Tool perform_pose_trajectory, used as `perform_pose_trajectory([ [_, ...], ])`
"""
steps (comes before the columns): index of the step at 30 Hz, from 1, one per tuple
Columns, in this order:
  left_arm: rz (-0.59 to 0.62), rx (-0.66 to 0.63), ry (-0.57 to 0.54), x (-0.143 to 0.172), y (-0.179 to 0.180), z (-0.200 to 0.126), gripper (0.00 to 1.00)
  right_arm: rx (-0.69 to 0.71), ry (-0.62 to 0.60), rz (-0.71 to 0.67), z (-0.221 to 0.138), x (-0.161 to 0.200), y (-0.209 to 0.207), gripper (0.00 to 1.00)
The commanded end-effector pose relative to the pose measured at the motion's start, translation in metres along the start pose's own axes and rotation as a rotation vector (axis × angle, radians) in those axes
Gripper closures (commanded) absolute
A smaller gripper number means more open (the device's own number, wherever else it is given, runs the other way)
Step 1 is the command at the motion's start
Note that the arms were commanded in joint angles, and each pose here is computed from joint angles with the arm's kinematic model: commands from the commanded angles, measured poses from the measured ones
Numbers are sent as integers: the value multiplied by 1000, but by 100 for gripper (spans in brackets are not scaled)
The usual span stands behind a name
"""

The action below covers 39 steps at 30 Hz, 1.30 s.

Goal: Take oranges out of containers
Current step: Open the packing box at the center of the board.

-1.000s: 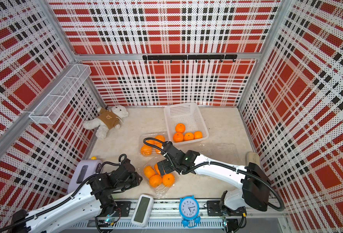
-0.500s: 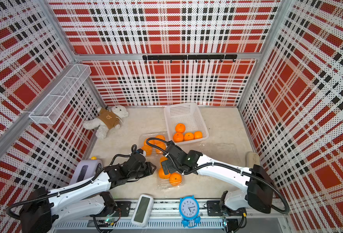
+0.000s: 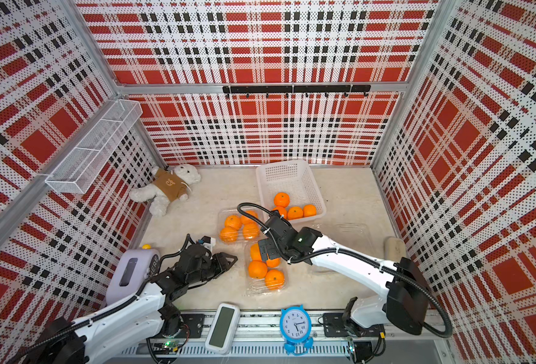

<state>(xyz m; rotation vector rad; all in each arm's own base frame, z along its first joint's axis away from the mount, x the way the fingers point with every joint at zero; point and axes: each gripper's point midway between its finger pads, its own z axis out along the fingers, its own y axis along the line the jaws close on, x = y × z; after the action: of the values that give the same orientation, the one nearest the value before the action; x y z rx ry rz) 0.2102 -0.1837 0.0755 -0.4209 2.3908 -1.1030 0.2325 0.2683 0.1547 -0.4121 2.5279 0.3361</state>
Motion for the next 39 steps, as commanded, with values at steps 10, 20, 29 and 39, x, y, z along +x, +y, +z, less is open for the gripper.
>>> perform_pose_trajectory([
  [10, 53, 200, 68, -5, -33, 12, 51, -160, -82, 21, 7, -18, 23, 0],
  [20, 75, 219, 86, 0, -29, 15, 67, -216, -70, 64, 17, -20, 26, 0],
  [29, 58, 148, 93, 2, -5, 14, 70, -209, -47, 80, 27, -20, 24, 0],
  [39, 63, 151, 107, 4, -5, 14, 71, -216, -21, 82, 38, -16, 27, 0],
])
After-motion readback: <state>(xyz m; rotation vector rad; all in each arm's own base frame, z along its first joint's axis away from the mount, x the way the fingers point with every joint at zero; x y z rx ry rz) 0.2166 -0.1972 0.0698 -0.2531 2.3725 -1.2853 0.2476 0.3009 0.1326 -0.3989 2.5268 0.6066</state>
